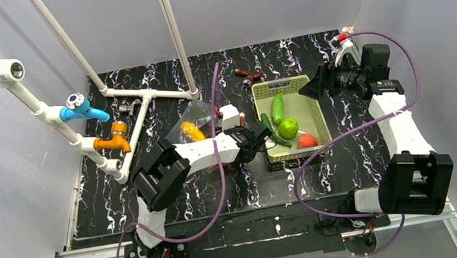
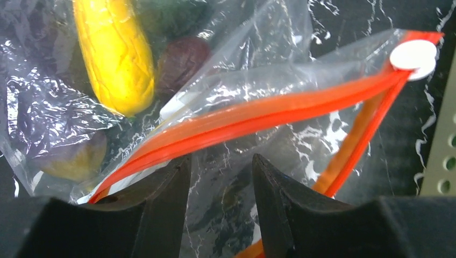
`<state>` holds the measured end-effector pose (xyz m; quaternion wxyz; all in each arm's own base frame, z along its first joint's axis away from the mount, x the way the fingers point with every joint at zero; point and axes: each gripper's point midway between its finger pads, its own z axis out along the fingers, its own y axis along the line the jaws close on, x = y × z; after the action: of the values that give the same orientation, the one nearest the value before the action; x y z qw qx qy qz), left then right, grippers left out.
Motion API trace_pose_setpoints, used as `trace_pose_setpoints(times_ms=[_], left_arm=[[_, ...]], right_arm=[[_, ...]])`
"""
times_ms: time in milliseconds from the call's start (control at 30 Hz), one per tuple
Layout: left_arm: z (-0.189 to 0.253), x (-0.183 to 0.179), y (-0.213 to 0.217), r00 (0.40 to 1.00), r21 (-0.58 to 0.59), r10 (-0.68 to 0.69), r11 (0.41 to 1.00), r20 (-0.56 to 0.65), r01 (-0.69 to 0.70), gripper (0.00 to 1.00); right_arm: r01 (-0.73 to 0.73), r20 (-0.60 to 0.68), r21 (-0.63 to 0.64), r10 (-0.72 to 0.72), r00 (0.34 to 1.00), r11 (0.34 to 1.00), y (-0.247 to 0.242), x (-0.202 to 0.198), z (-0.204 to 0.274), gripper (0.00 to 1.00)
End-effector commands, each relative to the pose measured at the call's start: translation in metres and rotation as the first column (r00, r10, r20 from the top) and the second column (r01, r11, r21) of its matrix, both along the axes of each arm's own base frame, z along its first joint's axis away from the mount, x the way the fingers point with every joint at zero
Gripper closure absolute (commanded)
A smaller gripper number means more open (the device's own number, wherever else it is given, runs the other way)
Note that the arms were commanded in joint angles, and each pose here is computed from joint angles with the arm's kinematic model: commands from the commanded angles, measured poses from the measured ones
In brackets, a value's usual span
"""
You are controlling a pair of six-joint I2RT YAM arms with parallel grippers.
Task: Open the zip-top bag and remove the fake food
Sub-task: Pick up the fake vegetable from the zipper food storage bag.
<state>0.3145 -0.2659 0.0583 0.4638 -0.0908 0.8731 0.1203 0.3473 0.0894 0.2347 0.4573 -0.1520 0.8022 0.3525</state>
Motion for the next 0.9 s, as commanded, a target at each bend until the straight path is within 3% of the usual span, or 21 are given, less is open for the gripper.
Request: trace_pose_setpoints(times_ms=[0, 167, 200, 233, 267, 433, 867], left_arm=[[0.019, 0.020, 0.022, 0.986, -0.019, 0.124, 0.992, 0.114, -0.123, 0.54], [0.016, 0.029, 0.041, 0.977, -0.014, 0.179, 0.984, 0.117, -0.179, 0.47], [0.017, 0.030, 0.043, 0.975, -0.011, 0.186, 0.983, 0.122, -0.186, 0.45], [0.017, 0.032, 0.046, 0.973, -0.008, 0.192, 0.981, 0.126, -0.193, 0.43], [0.016, 0.033, 0.050, 0.972, -0.003, 0.199, 0.980, 0.125, -0.200, 0.41], [0.010, 0.035, 0.067, 0.971, -0.009, 0.213, 0.977, 0.111, -0.214, 0.39], [0.010, 0.052, 0.081, 0.992, 0.010, 0.069, 0.997, 0.106, -0.071, 0.34]], right_arm=[[-0.018, 0.045, 0.000, 0.018, 0.999, 1.000, 0.001, 0.002, 0.011, 0.16], [-0.018, 0.044, 0.000, 0.018, 0.999, 1.000, 0.001, 0.002, 0.011, 0.16], [0.157, 0.035, -0.105, -0.154, 0.987, 0.982, -0.027, 0.021, -0.003, 0.16], [-0.009, 0.041, -0.005, 0.010, 0.999, 1.000, -0.001, 0.003, 0.010, 0.16], [-0.031, 0.042, 0.008, 0.031, 0.999, 0.999, 0.003, 0.000, 0.011, 0.16], [-0.035, 0.043, 0.010, 0.034, 0.999, 0.999, 0.003, 0.000, 0.012, 0.16], [-0.035, 0.041, 0.010, 0.034, 0.999, 0.999, 0.003, 0.000, 0.012, 0.16]])
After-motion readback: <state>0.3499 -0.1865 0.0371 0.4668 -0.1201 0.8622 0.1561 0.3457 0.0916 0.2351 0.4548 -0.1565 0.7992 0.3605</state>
